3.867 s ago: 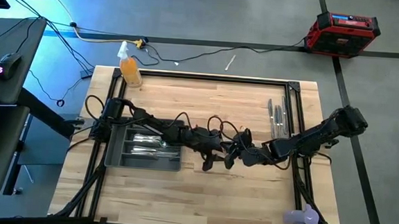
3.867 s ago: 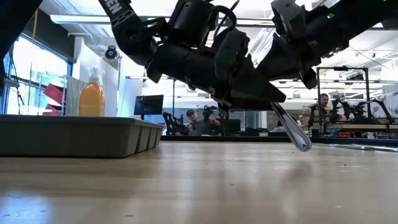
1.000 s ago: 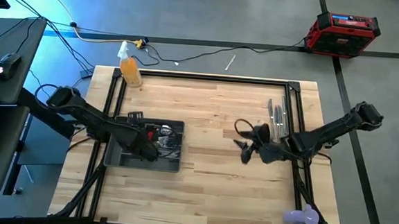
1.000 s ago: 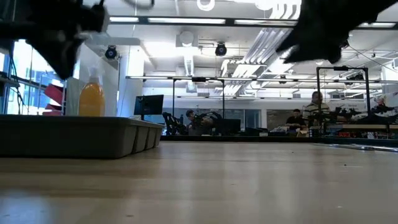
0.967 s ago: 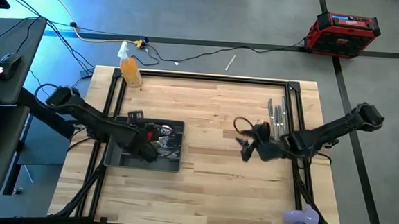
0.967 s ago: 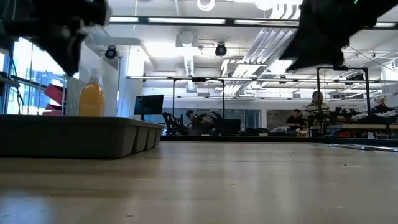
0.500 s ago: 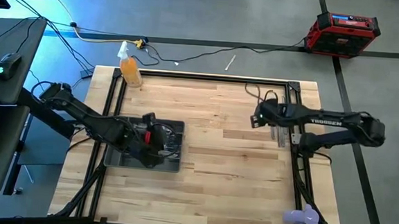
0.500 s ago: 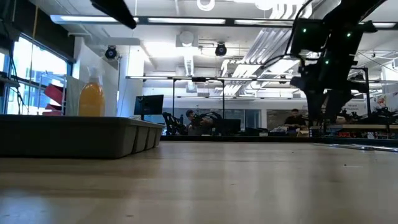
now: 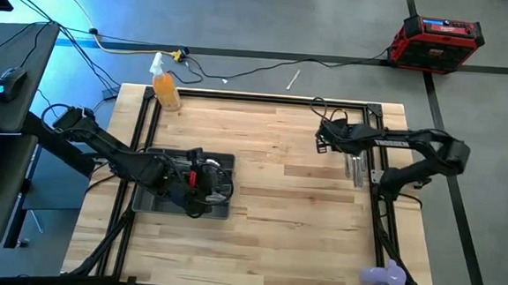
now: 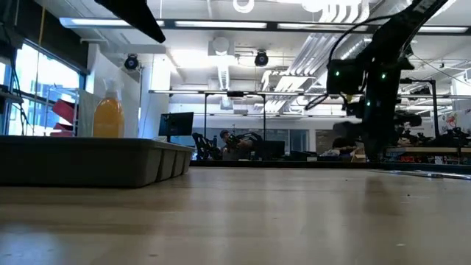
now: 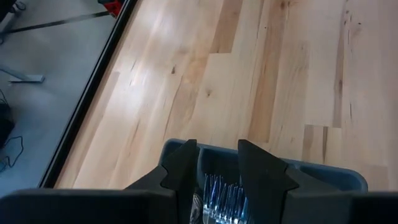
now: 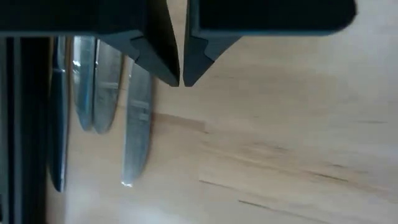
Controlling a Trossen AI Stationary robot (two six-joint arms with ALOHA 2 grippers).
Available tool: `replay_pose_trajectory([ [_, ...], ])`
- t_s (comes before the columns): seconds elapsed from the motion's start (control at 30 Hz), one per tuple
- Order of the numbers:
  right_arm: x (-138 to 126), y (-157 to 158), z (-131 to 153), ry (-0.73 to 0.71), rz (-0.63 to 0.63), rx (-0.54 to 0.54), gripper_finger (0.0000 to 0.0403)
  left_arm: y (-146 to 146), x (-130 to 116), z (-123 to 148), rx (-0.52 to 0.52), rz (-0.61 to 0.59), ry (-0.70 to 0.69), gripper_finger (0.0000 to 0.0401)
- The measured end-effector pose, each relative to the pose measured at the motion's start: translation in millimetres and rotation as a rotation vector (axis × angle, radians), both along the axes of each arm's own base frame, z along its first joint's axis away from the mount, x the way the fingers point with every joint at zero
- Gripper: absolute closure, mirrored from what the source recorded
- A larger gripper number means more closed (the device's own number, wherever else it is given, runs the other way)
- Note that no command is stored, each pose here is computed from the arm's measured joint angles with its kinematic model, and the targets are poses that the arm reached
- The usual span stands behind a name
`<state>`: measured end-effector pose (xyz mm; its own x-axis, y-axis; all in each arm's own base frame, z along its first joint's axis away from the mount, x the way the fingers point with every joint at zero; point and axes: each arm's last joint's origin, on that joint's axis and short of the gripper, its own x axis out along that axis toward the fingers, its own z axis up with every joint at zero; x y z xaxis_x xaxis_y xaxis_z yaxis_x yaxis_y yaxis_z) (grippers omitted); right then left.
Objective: Sort silverware
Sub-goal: Put the silver knife into the black silverware tray
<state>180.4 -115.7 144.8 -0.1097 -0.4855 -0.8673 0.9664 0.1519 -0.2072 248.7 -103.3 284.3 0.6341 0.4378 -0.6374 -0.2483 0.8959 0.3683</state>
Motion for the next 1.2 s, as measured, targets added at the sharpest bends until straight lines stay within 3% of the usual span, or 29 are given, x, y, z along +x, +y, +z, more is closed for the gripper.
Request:
replay_pose_trajectory([
  [0.2, -4.8, -10.1, -29.1, 0.162, -0.079, 0.043, 0.0402, 0.0, 0.0, 0.0, 0.000, 0.000, -0.001, 0.0302],
  [0.4, -0.7, -7.6, -44.1, 0.256, -0.051, 0.037, 0.0403, 0.0, 0.1, 0.1, 0.002, 0.001, -0.002, 0.0302],
  [0.57, 4.8, 2.3, -30.9, 0.287, 0.009, 0.067, 0.0403, 0.2, 0.2, 0.0, 0.007, 0.004, -0.003, 0.0302],
  [0.77, -2.3, -0.1, -4.6, 0.338, -0.043, 0.039, 0.0403, 0.9, 0.5, -0.2, 0.007, 0.007, -0.002, 0.0302],
  [1.2, 0.1, 10.4, -30.9, 0.372, -0.013, 0.131, 0.0403, -0.6, 0.4, -0.2, -0.006, 0.003, -0.005, 0.0302],
])
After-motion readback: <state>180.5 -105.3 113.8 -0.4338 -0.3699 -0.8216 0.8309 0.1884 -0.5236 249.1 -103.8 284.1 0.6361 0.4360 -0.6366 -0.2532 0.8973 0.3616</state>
